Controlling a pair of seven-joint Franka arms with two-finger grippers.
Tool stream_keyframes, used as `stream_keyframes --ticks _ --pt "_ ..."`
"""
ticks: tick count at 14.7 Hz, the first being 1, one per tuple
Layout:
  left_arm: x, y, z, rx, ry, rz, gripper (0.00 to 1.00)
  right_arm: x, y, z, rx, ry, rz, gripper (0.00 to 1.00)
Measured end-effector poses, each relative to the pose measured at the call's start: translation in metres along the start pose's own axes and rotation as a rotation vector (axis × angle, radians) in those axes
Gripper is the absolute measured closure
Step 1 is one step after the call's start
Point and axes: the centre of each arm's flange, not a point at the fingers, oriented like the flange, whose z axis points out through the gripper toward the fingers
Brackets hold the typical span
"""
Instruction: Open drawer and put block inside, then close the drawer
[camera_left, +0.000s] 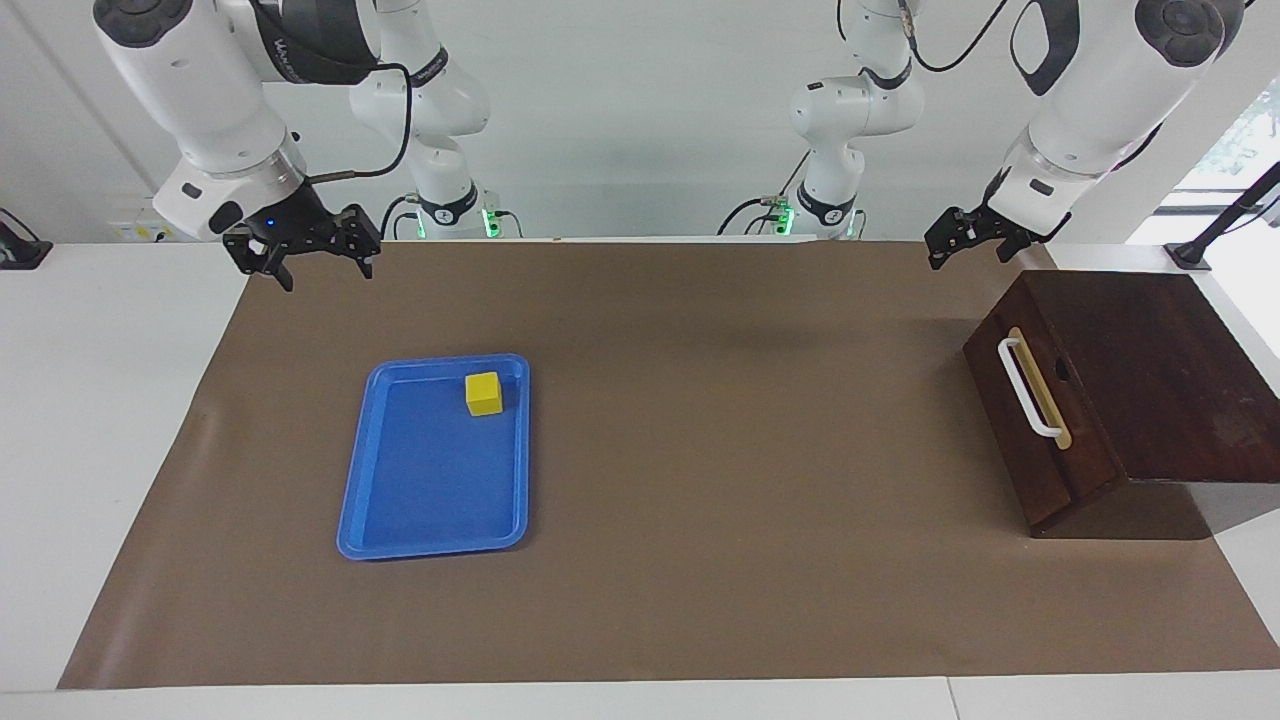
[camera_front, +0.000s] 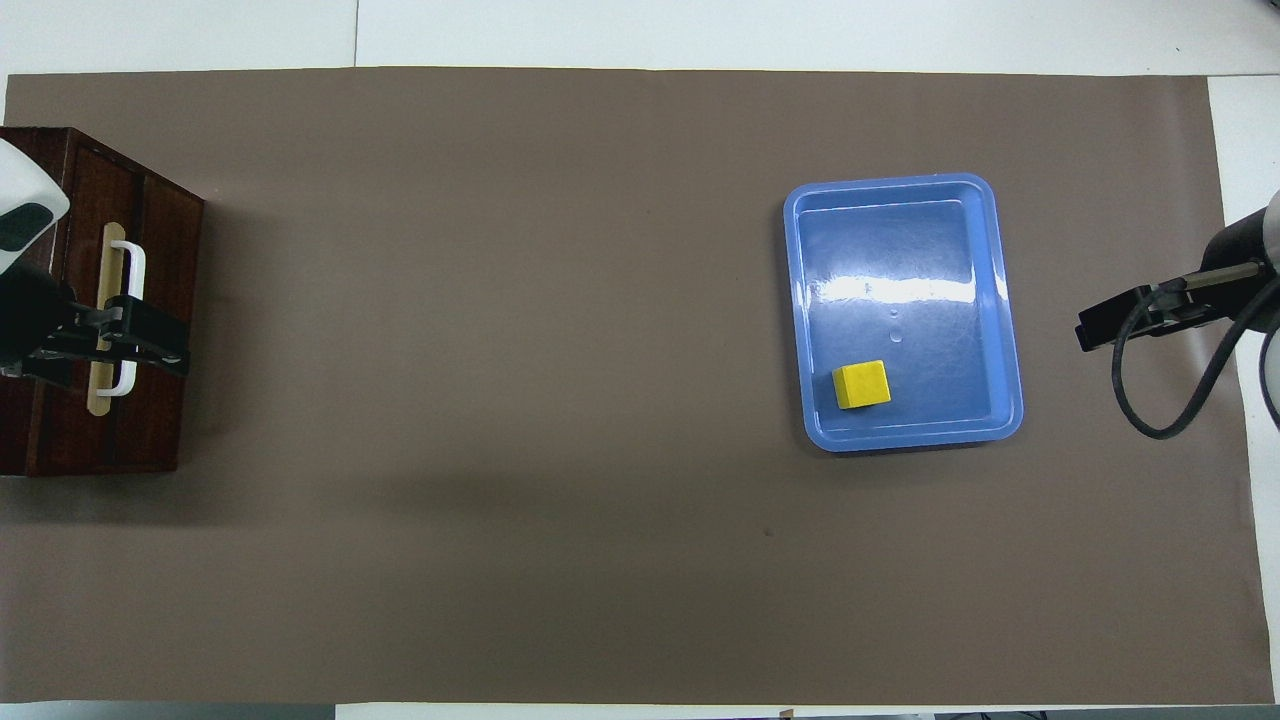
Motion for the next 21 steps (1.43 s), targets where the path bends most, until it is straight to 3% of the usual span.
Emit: stream_keyframes --ticks 11,14,17,21 --pt "0.000 0.000 0.000 0.000 0.000 0.000 0.00 0.000 0.002 0.001 0.001 -0.001 0.014 0.00" --pt "0.001 0.000 0.000 -0.001 0.005 0.000 0.00 -0.001 -0.003 0.009 0.052 -0.023 0.183 0.00" --pt "0.004 0.001 -0.003 -0.004 0.035 -0.012 0.00 -0.004 -0.017 0.039 0.152 -0.099 0.437 0.00" --pt "0.021 0.019 0.026 0.017 0.142 -0.004 0.00 0.002 -0.020 0.104 0.303 -0.224 0.796 0.00"
